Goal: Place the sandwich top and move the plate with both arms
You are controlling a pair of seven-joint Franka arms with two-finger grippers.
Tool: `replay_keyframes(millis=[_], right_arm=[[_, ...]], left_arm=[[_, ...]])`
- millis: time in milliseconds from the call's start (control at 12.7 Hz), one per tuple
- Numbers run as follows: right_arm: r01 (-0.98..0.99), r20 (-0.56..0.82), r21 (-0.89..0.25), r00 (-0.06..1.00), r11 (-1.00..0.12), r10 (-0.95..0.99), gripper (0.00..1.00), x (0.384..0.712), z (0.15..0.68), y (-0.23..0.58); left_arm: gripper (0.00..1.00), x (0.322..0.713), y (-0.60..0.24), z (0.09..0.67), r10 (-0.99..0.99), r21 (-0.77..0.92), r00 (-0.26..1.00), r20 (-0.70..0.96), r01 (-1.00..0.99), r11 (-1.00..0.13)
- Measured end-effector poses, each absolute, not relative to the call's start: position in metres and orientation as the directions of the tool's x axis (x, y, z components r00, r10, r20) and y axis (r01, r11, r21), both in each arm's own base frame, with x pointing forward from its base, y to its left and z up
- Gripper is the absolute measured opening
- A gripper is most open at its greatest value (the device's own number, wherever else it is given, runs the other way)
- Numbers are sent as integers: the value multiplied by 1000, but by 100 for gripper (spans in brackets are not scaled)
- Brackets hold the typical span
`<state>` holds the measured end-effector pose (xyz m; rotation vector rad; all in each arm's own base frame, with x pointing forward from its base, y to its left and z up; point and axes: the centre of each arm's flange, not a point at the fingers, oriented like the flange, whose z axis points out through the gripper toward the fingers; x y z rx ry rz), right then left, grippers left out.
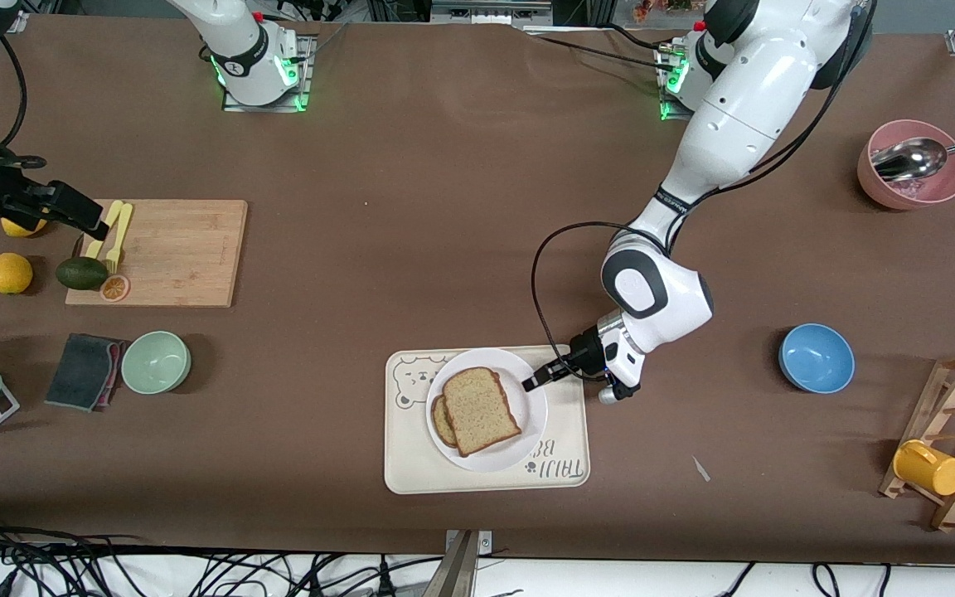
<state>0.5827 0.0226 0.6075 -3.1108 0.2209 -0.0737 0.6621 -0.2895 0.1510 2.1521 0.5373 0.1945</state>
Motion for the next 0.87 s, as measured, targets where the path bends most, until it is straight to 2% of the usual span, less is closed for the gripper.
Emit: replay_keyframes(millis=[553, 632, 868], right_arm=[[-134, 46, -26, 990, -991, -135, 100, 582, 609, 27], [-133, 42, -25, 990, -991, -134, 100, 582, 609, 27], [-114, 19, -22, 993, -993, -114, 100, 580, 606, 38]], left_arm=[[92, 661, -278, 179, 444, 804, 895, -34, 289, -520], [99, 655, -275, 193, 431, 804, 902, -31, 279, -525], [100, 628, -257, 228, 365, 779, 931, -1, 230, -583]])
